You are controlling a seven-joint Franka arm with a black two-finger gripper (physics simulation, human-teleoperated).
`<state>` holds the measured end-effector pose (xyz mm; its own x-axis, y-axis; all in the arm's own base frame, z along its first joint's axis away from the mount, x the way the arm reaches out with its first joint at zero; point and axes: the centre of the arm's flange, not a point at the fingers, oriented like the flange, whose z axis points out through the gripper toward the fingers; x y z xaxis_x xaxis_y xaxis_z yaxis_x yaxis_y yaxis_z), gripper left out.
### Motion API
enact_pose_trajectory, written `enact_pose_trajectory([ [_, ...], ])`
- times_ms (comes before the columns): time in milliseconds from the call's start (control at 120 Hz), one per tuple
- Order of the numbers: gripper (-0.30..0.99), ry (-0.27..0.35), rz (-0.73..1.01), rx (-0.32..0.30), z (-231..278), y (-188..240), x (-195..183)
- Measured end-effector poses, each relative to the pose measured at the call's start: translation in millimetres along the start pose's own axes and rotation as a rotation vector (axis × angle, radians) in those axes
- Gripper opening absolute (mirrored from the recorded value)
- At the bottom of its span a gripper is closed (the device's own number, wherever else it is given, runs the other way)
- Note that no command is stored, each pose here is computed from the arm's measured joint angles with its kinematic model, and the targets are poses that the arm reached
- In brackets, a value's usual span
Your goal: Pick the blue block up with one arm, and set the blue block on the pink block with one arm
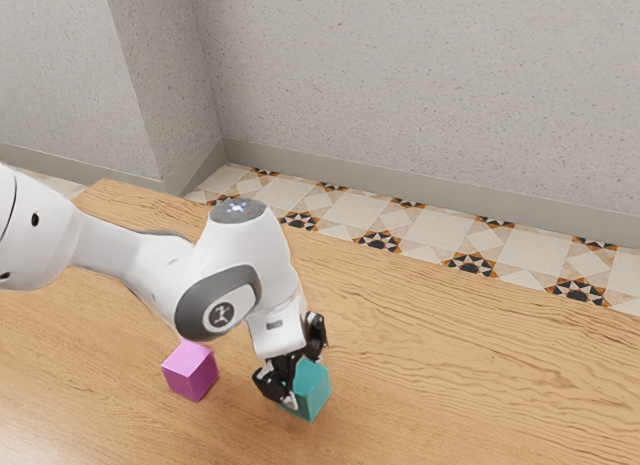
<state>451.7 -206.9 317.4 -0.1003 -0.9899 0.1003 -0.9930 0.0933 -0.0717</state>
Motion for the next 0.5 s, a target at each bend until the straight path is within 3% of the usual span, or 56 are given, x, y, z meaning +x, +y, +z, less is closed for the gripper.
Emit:
enact_pose_trajectory([
  [108,0.38,-0.042,0.013,0.033,-29,8,-5],
  [175,0.38,-0.063,-0.025,0.041,-43,12,-28],
  [500,0.38,-0.106,-0.106,0.009,-71,30,-93],
])
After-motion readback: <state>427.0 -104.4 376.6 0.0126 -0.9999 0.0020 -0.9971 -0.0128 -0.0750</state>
